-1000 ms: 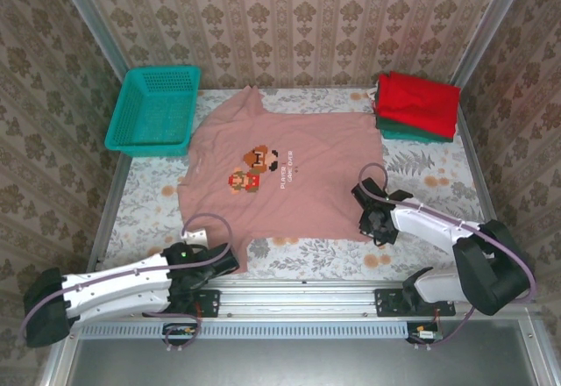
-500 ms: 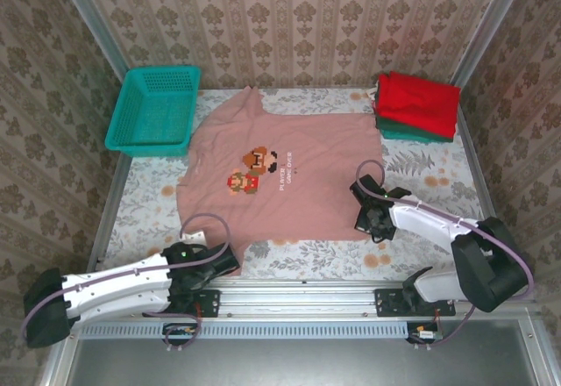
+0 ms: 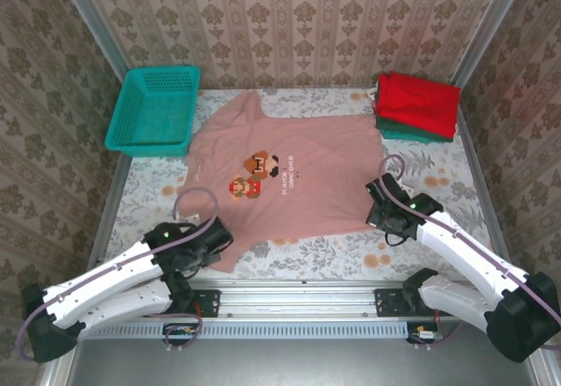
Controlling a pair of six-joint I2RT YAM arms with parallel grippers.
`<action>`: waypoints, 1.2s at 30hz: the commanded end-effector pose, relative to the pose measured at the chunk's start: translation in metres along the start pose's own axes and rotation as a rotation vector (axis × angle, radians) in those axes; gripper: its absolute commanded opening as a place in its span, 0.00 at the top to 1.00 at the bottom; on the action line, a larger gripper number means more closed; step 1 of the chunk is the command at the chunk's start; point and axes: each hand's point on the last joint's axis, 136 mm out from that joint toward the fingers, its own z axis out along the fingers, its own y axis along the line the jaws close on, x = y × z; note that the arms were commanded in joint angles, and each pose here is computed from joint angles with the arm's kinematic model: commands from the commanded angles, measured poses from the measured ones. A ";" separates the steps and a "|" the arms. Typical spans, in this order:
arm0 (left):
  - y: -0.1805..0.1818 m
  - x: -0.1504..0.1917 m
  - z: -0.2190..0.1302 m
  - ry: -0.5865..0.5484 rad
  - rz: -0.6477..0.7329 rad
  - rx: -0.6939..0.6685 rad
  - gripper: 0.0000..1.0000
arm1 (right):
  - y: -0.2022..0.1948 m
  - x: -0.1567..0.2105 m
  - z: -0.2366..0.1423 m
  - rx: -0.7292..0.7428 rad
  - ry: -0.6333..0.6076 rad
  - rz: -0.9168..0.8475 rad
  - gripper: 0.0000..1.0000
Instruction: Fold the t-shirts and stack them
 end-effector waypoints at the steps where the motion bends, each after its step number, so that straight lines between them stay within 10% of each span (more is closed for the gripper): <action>1: 0.010 -0.018 -0.007 -0.005 0.134 -0.074 1.00 | -0.012 -0.018 -0.010 0.069 -0.044 -0.032 1.00; 14: -0.076 -0.148 0.011 -0.039 0.220 0.000 1.00 | 0.041 -0.085 0.030 0.092 -0.001 -0.117 1.00; 36: -0.093 -0.252 0.100 0.114 0.241 -0.069 0.94 | 0.070 -0.146 0.123 0.153 0.122 -0.168 0.96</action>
